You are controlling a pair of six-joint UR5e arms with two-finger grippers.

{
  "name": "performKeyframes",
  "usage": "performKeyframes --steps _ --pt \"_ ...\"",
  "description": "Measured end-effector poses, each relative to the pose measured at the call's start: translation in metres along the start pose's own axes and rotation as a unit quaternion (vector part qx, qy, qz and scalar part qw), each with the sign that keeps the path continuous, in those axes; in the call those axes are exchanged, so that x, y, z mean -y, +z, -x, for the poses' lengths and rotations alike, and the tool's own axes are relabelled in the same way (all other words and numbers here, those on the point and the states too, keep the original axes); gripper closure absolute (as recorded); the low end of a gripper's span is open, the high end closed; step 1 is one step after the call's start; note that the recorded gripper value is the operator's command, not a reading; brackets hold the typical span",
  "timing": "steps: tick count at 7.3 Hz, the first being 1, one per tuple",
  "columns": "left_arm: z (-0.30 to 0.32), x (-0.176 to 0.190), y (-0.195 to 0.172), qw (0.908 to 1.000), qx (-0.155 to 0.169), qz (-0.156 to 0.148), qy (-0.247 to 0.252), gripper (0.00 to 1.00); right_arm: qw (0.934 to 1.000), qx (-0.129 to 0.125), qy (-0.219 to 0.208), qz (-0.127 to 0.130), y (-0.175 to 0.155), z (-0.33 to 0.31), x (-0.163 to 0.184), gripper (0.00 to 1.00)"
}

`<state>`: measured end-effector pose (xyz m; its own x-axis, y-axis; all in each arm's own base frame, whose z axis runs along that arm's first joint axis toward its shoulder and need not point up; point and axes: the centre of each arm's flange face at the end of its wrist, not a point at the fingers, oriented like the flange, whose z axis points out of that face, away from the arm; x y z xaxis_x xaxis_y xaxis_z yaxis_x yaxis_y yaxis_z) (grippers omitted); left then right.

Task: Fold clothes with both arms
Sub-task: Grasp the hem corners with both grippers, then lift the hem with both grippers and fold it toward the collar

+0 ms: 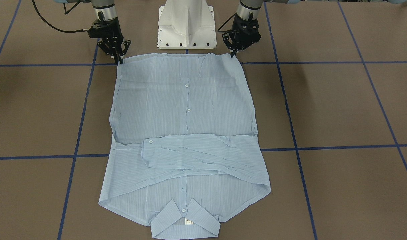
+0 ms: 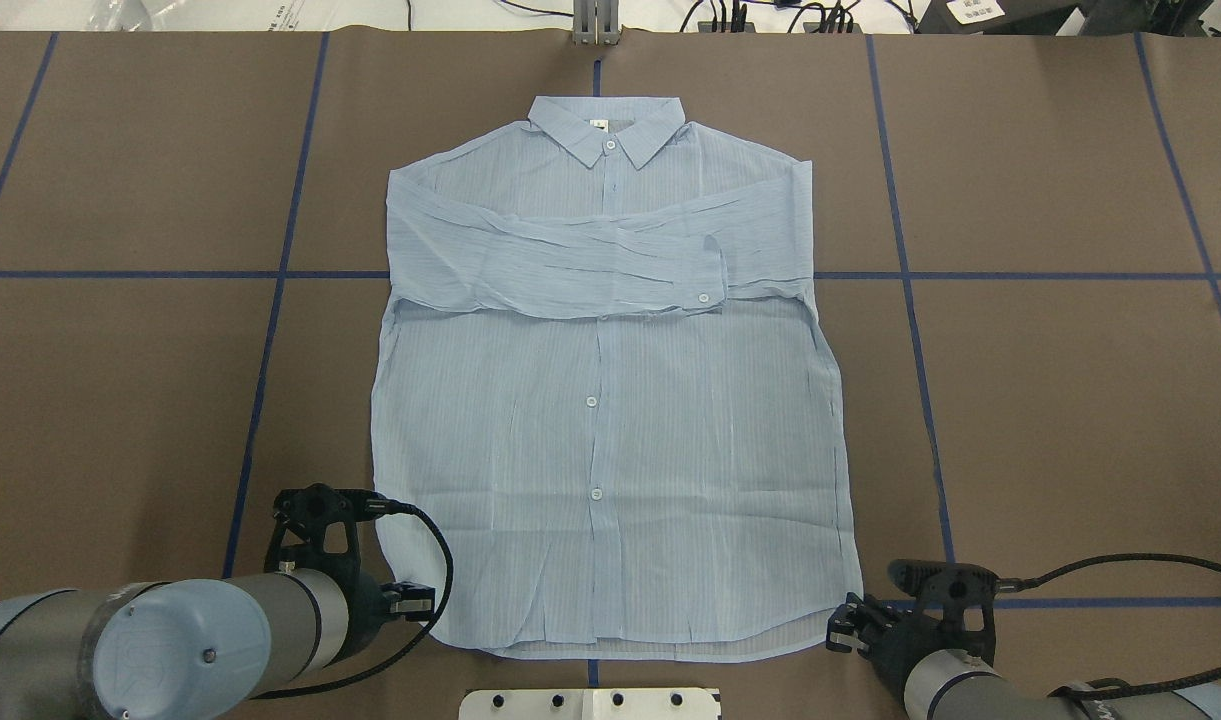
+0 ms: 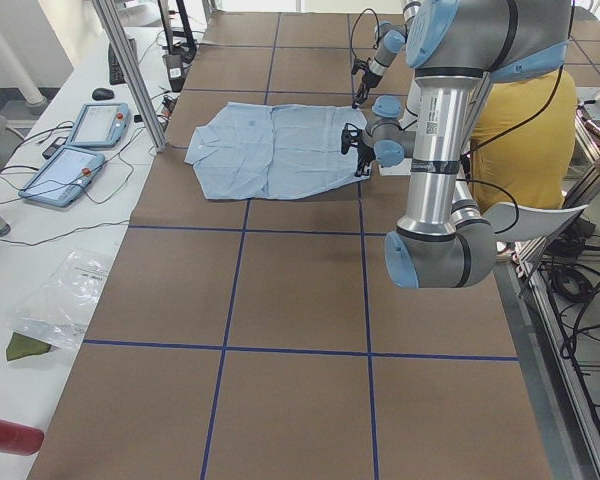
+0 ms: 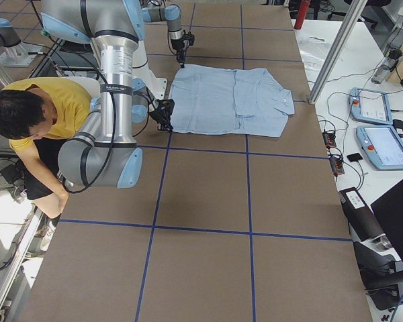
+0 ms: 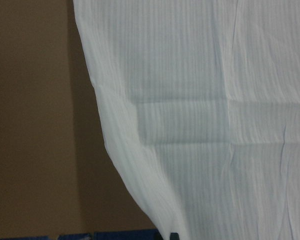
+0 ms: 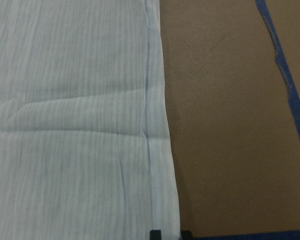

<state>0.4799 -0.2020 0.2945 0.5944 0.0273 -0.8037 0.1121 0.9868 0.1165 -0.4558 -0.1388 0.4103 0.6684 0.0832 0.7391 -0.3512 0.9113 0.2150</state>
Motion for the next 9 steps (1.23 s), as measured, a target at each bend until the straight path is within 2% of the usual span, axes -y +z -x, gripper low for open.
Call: performKeyframes --steps 2,3,4,5,7,8,9 --pt "-0.002 0.002 -0.008 1.0 -0.007 -0.001 -0.001 1.0 1.0 0.002 0.002 0.0 -0.003 0.001 0.002 1.0" --pt "-0.004 0.004 -0.019 0.9999 -0.017 -0.002 -0.001 1.0 1.0 0.005 0.005 0.001 -0.015 0.005 0.01 1.0" --pt "-0.008 0.007 -0.042 0.9995 -0.032 -0.002 0.002 1.0 0.9999 0.003 0.005 0.008 -0.047 0.013 0.024 1.0" --pt "-0.012 0.008 -0.079 0.9987 -0.049 0.006 0.009 1.0 0.9996 0.001 0.006 0.027 -0.095 0.023 0.044 1.0" --pt "-0.011 0.006 -0.186 0.9953 -0.083 0.045 0.019 1.0 0.9965 0.012 0.018 0.081 -0.195 0.03 0.087 1.0" --pt "-0.008 0.009 -0.229 0.9929 -0.099 0.063 0.018 1.0 0.9943 0.023 0.035 0.098 -0.223 0.033 0.105 1.0" --pt "-0.013 0.016 -0.247 0.9915 -0.107 0.072 0.019 1.0 0.9928 0.024 0.052 0.105 -0.235 0.035 0.122 1.0"
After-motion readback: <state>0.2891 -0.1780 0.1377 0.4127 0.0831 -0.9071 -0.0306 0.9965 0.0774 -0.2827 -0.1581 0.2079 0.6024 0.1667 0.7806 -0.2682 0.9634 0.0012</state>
